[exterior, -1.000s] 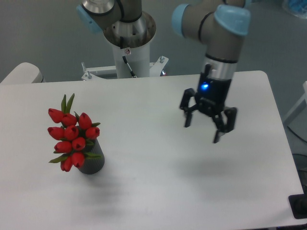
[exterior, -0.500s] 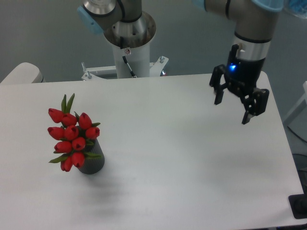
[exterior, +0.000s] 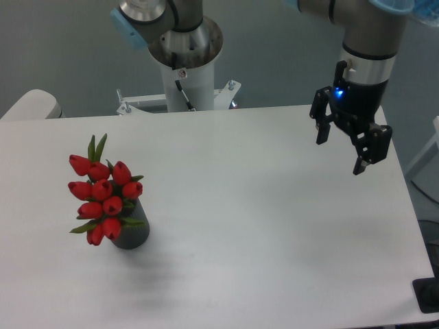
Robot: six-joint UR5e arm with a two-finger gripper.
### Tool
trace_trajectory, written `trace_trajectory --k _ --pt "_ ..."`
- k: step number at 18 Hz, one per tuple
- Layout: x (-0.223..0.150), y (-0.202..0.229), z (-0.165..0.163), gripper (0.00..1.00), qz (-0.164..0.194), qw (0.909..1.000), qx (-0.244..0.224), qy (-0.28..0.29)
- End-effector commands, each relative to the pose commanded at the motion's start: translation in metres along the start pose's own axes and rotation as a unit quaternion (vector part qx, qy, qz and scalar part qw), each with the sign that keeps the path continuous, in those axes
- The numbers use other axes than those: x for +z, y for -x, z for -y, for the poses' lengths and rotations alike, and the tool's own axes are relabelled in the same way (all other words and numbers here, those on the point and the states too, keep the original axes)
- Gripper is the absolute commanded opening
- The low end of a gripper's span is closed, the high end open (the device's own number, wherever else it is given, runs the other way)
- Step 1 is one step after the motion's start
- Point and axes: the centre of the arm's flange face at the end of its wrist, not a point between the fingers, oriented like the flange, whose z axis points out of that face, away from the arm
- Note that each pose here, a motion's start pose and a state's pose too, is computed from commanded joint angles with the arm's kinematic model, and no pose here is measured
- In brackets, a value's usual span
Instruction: Insert the flowers into the vase
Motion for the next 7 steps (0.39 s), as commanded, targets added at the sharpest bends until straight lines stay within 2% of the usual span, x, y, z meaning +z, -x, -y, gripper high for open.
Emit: trace_trajectory --k 7 --pt "0.003 0.0011 0.007 1.0 0.0 1.0 0.005 -0.002"
